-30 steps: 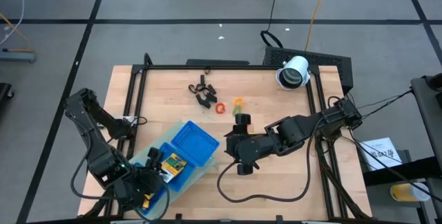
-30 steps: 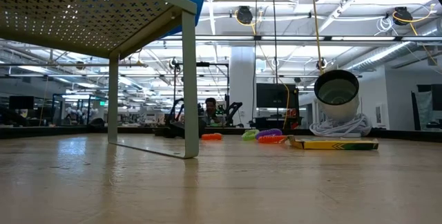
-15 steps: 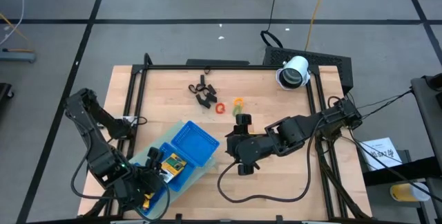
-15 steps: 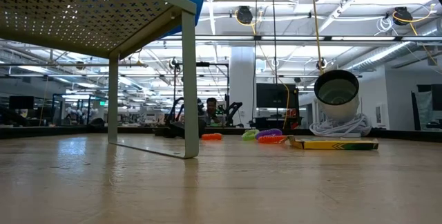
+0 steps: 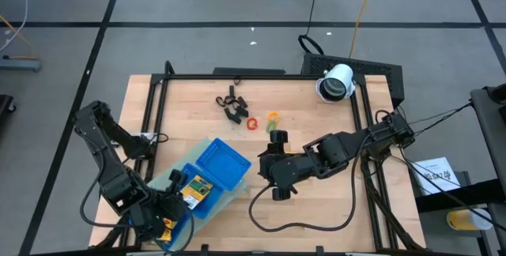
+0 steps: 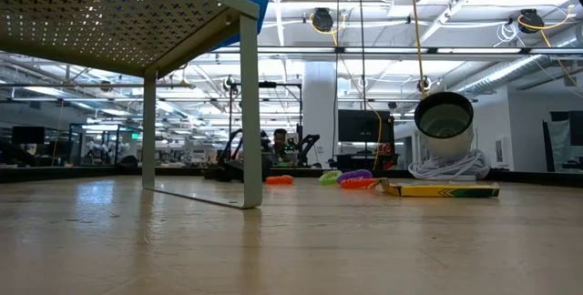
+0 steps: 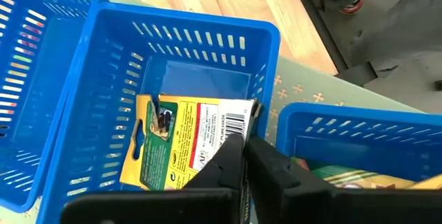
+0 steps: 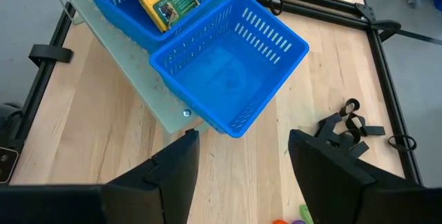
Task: Pick & Place Office Desk Supplies
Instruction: Put the yellow crayon box into the bottom blue basket on the shelf
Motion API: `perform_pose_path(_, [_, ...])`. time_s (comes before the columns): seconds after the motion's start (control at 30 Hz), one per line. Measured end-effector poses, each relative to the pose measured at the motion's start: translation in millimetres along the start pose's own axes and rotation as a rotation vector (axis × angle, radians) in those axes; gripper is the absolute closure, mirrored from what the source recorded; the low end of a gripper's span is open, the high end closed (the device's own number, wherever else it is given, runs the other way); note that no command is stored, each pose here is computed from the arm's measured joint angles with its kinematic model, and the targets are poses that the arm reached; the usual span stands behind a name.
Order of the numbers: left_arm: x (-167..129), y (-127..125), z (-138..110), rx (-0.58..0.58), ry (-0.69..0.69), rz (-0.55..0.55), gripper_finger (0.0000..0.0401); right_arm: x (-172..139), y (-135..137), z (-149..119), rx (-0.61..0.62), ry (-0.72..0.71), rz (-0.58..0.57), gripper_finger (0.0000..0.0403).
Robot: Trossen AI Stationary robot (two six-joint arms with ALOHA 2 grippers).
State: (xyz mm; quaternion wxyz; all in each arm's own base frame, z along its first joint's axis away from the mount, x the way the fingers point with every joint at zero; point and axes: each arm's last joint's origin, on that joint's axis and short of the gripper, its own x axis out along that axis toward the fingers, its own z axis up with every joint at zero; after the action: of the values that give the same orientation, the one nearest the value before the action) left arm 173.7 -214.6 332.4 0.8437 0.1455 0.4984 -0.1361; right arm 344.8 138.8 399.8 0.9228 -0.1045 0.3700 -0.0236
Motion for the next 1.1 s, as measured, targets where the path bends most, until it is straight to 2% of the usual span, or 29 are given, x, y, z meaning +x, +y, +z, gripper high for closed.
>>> perform_pose_path(0.53, [-0.4, 0.2, 2.0, 0.080, -0.033, 0.024, 0.0396, 0.0, 0.4, 0.2, 0.019, -0.003, 0.001, 0.0191])
perform_pose_path(0.97, [-25.0, 11.7, 1.6, 0.040, -0.176, 0.046, 0.0396, 0.0, 0.4, 0.2, 0.018, -0.003, 0.002, 0.0190])
perform_pose_path(1.1, [-43.6, 16.2, -1.7, -0.044, -0.227, 0.009, 0.0394, 0.0, 0.4, 0.2, 0.018, -0.003, 0.002, 0.0190])
